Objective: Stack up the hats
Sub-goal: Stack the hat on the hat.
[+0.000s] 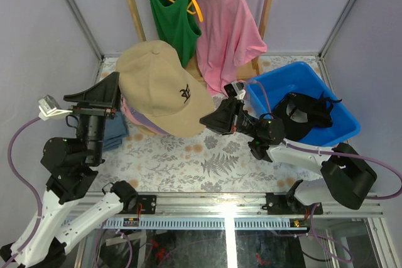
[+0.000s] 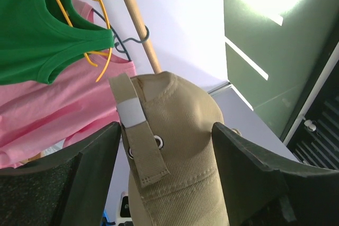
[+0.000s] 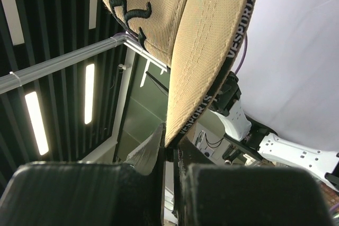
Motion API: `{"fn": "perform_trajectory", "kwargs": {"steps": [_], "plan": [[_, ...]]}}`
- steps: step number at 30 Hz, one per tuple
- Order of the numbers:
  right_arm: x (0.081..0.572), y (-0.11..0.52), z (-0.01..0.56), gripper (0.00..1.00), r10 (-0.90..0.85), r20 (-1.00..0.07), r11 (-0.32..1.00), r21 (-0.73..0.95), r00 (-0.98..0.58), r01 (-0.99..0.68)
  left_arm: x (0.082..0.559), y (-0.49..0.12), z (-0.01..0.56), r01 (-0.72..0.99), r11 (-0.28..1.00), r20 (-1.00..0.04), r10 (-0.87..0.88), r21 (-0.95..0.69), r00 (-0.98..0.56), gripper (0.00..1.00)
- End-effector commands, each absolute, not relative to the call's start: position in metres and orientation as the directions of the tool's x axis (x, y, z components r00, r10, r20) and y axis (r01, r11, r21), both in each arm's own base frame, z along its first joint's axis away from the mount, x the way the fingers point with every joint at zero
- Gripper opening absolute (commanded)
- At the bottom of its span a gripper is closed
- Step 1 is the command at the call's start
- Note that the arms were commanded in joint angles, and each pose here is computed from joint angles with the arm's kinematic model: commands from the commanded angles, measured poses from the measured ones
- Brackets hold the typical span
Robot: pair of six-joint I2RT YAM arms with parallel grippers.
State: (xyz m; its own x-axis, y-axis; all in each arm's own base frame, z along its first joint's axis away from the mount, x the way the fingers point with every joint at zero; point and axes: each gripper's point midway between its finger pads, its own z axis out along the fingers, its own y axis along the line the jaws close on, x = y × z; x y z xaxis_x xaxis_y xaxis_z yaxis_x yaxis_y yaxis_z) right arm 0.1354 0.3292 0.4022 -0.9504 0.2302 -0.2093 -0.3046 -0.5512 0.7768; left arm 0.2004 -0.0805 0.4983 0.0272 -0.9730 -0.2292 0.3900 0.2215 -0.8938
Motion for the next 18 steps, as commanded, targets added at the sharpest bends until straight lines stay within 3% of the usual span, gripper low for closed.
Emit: {"fn": "perform_trajectory", "kwargs": {"steps": [1,8,15,18], "plan": [[0.107,0.305,0.435,0.00,0.236,-0.300,-0.656,0.652,-0.924,-0.379,0.197,-0.062,0.502,0.373,0.210,-0.189,-0.978,-0.904,0.092,0.68],[0.111,0.310,0.432,0.00,0.228,-0.291,-0.652,0.663,-0.929,-0.367,0.200,-0.056,0.495,0.347,0.244,-0.209,-0.968,-0.906,0.135,0.61],[0.117,0.318,0.426,0.00,0.221,-0.277,-0.641,0.681,-0.935,-0.353,0.205,-0.055,0.486,0.327,0.274,-0.234,-0.960,-0.904,0.156,0.37],[0.119,0.320,0.429,0.00,0.220,-0.280,-0.645,0.677,-0.934,-0.355,0.208,-0.054,0.478,0.293,0.293,-0.254,-0.953,-0.910,0.164,0.39]]}}
